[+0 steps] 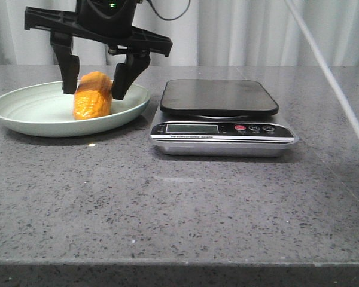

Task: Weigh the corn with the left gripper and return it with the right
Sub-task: 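Carry the corn with the right gripper over the plate and lower it, then open the right gripper to release the corn on the plate, lift away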

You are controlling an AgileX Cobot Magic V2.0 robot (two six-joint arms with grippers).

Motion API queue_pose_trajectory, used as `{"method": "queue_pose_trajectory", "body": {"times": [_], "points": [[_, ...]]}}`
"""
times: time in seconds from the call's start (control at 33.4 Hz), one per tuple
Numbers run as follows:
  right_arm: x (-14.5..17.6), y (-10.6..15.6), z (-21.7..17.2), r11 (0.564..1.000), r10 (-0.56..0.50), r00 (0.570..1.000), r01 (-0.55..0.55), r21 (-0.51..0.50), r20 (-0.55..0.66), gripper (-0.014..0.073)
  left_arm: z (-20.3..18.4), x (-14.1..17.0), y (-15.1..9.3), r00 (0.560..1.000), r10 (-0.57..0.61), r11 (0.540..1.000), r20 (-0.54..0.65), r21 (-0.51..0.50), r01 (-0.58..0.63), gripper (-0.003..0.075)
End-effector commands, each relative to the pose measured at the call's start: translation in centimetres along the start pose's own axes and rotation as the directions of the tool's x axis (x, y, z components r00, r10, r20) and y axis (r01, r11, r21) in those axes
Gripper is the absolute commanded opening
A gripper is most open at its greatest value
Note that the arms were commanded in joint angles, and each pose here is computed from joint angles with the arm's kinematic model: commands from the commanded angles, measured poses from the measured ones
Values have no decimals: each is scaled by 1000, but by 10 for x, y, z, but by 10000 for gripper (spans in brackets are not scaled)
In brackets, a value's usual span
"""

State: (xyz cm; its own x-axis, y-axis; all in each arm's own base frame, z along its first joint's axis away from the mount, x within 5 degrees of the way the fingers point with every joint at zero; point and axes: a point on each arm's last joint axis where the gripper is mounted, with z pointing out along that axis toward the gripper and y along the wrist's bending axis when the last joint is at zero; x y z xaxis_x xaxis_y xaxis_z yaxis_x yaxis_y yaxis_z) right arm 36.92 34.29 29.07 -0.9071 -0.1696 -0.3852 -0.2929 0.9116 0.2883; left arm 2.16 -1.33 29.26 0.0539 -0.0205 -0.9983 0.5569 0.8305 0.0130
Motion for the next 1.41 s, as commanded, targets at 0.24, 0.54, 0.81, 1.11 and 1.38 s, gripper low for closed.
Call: {"method": "queue_pose_trajectory", "body": {"times": [0.24, 0.54, 0.81, 1.11, 1.38], "points": [[-22, -4, -85, 999, 13, 988, -5, -53, 153, 518, -7, -15, 0, 993, -11, 1000, 116, 6, 10, 132], [-42, -47, -137, 997, 72, 961, -60, -52, 266, 517, -7, -15, 0, 993, -11, 1000, 116, 6, 10, 132], [-44, -110, -171, 996, 57, 958, -75, 55, 281, 505, -7, -15, 0, 993, -11, 1000, 114, 6, 10, 132], [1, -182, -200, 975, 37, 977, -81, 207, 212, 505, -7, -15, 0, 993, -11, 1000, 114, 6, 10, 132], [73, -216, -240, 958, 41, 906, -155, 241, 421, 471, -7, -15, 0, 993, -11, 1000, 114, 6, 10, 132]]}}
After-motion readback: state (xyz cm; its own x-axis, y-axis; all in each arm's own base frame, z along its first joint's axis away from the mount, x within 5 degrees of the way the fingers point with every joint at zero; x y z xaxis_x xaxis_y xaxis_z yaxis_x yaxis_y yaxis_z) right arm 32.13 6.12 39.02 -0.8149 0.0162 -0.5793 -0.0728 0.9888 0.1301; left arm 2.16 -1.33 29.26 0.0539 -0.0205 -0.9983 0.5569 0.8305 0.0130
